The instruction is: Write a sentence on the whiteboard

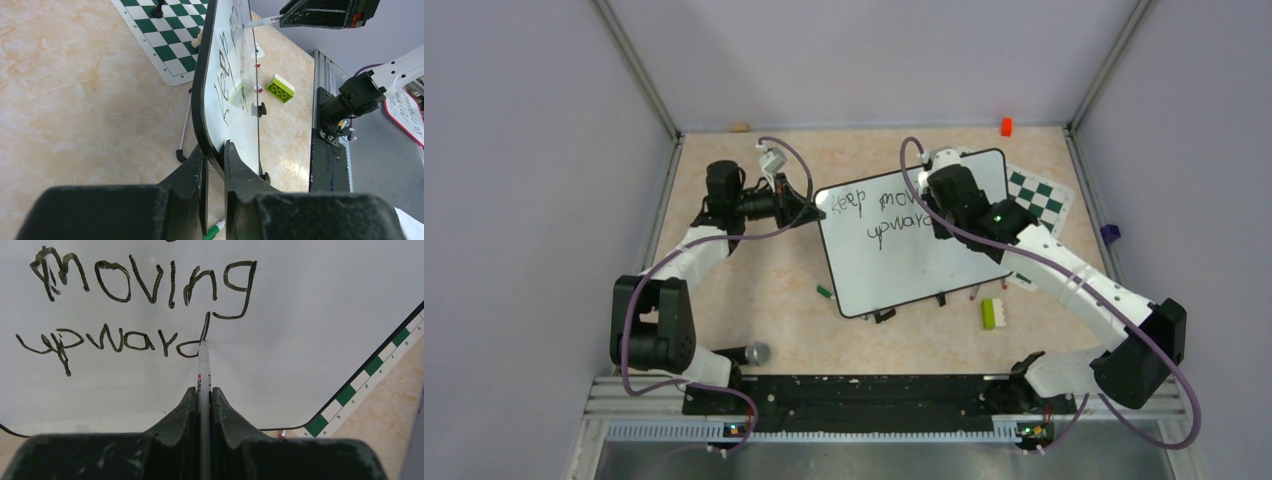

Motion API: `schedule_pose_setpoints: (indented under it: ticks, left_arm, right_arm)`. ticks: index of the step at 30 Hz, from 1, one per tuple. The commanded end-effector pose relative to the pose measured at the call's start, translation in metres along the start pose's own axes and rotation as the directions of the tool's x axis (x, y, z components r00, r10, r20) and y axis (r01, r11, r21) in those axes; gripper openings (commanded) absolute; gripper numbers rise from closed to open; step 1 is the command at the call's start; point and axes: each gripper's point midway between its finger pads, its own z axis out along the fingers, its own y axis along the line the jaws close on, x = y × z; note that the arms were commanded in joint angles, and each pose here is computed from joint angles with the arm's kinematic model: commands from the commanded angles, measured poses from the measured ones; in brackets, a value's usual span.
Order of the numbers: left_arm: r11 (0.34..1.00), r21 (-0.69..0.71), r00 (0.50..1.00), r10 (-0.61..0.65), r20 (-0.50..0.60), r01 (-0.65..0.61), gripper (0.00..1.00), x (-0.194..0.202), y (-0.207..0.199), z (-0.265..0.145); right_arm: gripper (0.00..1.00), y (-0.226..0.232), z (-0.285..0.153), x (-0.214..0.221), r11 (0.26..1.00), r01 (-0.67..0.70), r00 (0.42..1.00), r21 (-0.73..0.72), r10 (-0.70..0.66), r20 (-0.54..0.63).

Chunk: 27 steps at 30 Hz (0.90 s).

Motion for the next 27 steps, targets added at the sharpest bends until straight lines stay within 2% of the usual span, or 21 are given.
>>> schedule_pose_setpoints:
  ticks: [1, 10, 21, 27]
  left_arm:
    - [0.992, 0.124, 0.995, -0.016, -0.102, 0.028, 0.13, 0.049, -0.021, 0.011]
    - [0.992, 0.124, 0.995, -0.017, -0.102, 0.029, 0.13, 0.05, -0.021, 0.011]
    - [0.992, 0.122, 0.995, -0.017, -0.103, 0.03, 0.14, 0.049, -0.021, 0.011]
    - [0.992, 0.124, 0.995, -0.017, -0.103, 0.029, 0.14, 0.049, -0.021, 0.011]
  right_arm:
    - [0.0, 0.001, 0.004, 0.01, 0.999, -0.03, 0.999, -0.02, 0.029, -0.02]
    - [0.0, -0.003, 0.005, 0.026, 1.0, -0.016, 0.998, 0.001, 0.016, -0.058]
    - [0.0, -0.009, -0.017, 0.009, 0.999, -0.049, 0.999, -0.019, 0.049, 0.01]
    - [0.0, -0.011, -0.019, 0.012, 0.999, -0.043, 0.999, -0.013, 0.043, 0.0]
